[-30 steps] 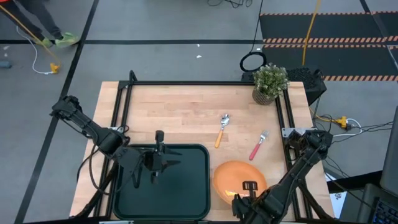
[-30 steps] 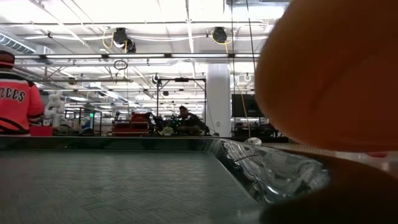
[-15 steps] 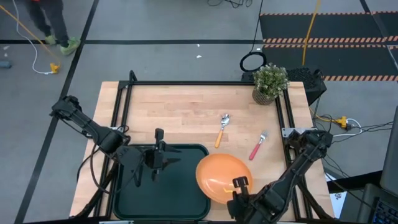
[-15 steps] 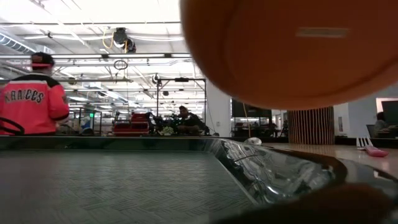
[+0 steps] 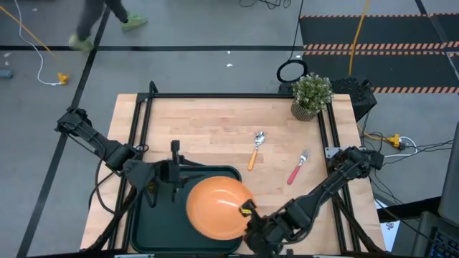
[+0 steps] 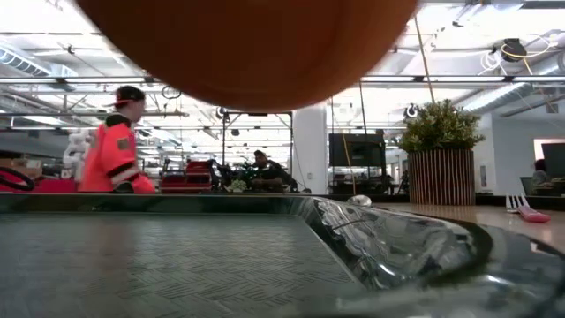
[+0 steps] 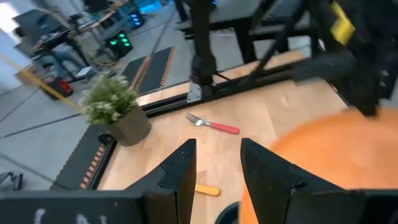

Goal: Pick and place plate/cup/fork/spoon on tray
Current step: Put the orange plate on the black tray to the right of the orange cup

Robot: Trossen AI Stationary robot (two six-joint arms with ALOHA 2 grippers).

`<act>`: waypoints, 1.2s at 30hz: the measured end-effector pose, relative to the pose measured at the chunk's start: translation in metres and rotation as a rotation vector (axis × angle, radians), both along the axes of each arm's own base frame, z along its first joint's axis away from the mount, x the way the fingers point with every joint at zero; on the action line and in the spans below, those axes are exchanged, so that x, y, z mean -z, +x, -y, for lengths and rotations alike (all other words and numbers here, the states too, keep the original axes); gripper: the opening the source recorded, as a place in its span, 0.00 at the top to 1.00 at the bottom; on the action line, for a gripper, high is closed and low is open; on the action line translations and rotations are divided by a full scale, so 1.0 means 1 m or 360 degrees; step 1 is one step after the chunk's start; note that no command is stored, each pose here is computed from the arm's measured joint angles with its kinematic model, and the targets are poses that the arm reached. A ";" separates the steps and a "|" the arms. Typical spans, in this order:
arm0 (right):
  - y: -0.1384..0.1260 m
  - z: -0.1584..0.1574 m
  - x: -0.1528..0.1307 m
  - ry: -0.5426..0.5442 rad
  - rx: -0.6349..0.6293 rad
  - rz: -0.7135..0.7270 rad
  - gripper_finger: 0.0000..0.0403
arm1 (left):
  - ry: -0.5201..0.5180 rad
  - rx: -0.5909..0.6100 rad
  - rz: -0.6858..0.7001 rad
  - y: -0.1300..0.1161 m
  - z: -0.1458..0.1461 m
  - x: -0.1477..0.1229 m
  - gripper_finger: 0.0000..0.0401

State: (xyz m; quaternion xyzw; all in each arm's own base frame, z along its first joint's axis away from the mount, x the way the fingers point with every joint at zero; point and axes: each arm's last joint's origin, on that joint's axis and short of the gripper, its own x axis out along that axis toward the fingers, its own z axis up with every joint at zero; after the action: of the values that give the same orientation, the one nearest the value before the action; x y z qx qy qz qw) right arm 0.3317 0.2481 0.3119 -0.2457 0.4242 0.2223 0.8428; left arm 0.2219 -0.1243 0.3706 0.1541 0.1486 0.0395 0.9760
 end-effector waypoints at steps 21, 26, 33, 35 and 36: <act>0.053 0.049 0.057 -0.0071 -0.0705 0.0365 1.00 | -0.0011 -0.0116 0.0021 0.000 -0.005 -0.001 0.68; 0.054 0.055 0.072 -0.0165 -0.0821 0.0421 1.00 | -0.0011 -0.0116 0.0020 0.000 -0.005 -0.001 0.68; 0.056 0.061 0.090 -0.0294 -0.0969 0.0589 1.00 | -0.0011 -0.0132 0.0020 0.001 -0.007 -0.001 0.68; 0.058 0.065 0.092 -0.0265 -0.0991 0.0608 1.00 | -0.0010 -0.0144 0.0020 0.002 -0.009 -0.001 0.68; 0.059 0.068 0.093 -0.0243 -0.1002 0.0616 1.00 | -0.0010 -0.0151 0.0020 0.002 -0.010 -0.001 0.68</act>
State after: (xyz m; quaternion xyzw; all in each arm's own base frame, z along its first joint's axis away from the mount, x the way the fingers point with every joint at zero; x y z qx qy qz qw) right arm 0.3911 0.1803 0.2194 -0.4636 0.1761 0.3877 0.7770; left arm 0.2243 -0.1144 0.3714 0.1436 0.1496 0.0863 0.9744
